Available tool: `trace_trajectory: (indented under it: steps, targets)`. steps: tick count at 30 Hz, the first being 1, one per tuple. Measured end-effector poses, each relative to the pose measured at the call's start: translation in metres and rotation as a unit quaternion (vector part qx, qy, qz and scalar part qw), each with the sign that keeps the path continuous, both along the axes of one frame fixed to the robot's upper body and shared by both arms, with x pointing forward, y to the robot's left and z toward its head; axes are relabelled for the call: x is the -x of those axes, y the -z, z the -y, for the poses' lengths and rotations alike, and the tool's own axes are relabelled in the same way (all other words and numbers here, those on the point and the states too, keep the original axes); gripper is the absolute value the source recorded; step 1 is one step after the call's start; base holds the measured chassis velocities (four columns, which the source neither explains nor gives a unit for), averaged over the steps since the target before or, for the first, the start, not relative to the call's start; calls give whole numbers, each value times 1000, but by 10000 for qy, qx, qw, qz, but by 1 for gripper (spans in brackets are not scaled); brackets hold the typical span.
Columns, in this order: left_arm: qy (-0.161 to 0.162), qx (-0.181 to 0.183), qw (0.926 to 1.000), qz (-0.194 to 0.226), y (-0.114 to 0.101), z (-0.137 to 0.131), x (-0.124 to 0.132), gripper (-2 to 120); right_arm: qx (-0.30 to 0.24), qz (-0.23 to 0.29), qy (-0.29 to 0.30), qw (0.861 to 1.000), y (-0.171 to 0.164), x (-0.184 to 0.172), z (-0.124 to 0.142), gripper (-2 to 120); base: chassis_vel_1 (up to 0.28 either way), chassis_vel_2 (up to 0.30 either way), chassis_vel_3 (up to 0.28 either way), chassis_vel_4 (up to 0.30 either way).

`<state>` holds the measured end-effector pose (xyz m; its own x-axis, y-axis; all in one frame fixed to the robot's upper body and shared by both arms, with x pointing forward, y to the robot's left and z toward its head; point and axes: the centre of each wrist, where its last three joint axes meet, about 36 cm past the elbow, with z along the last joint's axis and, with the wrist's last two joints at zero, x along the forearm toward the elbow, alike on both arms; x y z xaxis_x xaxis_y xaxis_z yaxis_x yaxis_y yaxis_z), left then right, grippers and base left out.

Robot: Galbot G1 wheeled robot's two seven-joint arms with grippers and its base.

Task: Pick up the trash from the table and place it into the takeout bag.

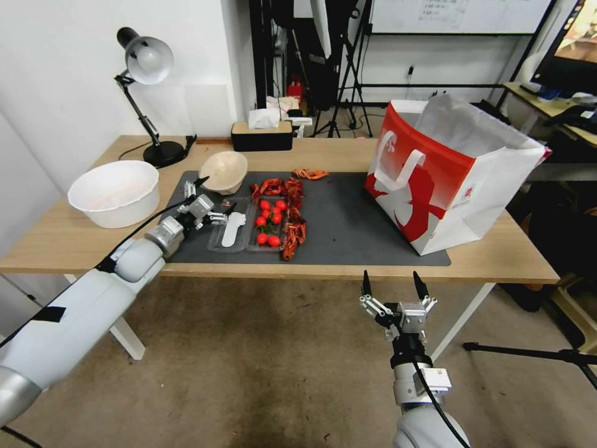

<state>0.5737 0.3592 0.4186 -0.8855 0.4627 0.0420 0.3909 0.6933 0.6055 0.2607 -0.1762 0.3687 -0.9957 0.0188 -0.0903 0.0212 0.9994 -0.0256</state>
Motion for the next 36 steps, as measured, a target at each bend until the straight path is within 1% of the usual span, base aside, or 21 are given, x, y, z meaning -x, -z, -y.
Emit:
trace_trajectory:
  steps: [3, 10, 12, 14, 15, 16, 18, 19, 22, 25, 30, 33, 34, 36]
  targets:
    - [-24, -48, 10000, -1, -1, -1, -9, 100, 11, 4, 21, 10000, 0, -1, 1, 100, 0, 0, 0, 0]
    - [-23, -135, 9999, -34, -2, -1, -21, 99, 10, 18, 41, 10000, 0, -2, 2, 100, 0, 0, 0, 0]
    - [-4, -185, 9998, -67, -2, -2, -24, 93, 9, 20, 47, 10000, 0, -2, 2, 100, 0, 0, 0, 0]
    - [9, -202, 9998, -76, -2, -2, -24, 91, 8, 20, 48, 10000, 0, -2, 2, 100, 0, 0, 0, 0]
    - [31, -244, 9997, -95, -2, -3, -26, 85, 4, 24, 54, 10000, 0, -2, 2, 100, 0, 0, 0, 0]
    - [31, -244, 9997, -95, -2, -3, -26, 85, 4, 24, 54, 10000, 0, -2, 2, 100, 0, 0, 0, 0]
    - [50, -282, 9995, -108, -3, -4, -28, 79, -1, 27, 59, 10000, 0, -3, 2, 100, 0, 0, 0, 0]
    - [60, -302, 9995, -116, -3, -4, -29, 74, -2, 27, 60, 10000, 0, -3, 2, 100, 0, 0, 0, 0]
    - [65, -310, 9994, -118, -3, -4, -29, 72, -3, 28, 61, 10000, 0, -3, 2, 100, 0, 0, 0, 0]
    - [84, -351, 9993, -135, -3, -5, -30, 62, -9, 30, 66, 10000, 0, -3, 2, 100, 0, 0, 0, 0]
    - [127, -455, 9987, -176, -4, -7, -31, 62, -20, 33, 72, 10000, 0, -4, 2, 100, 0, 0, 0, 0]
    - [165, -595, 9978, -236, -3, -11, -32, 54, -29, 36, 78, 10000, 0, -4, 1, 100, 0, 0, 0, 0]
    - [165, -595, 9978, -236, -3, -11, -32, 54, -29, 36, 78, 10000, 0, -4, 1, 100, 0, 0, 0, 0]
    - [174, -639, 9975, -250, -4, -13, -32, 45, -38, 38, 83, 10000, 0, -4, 1, 100, 0, 0, 0, 0]
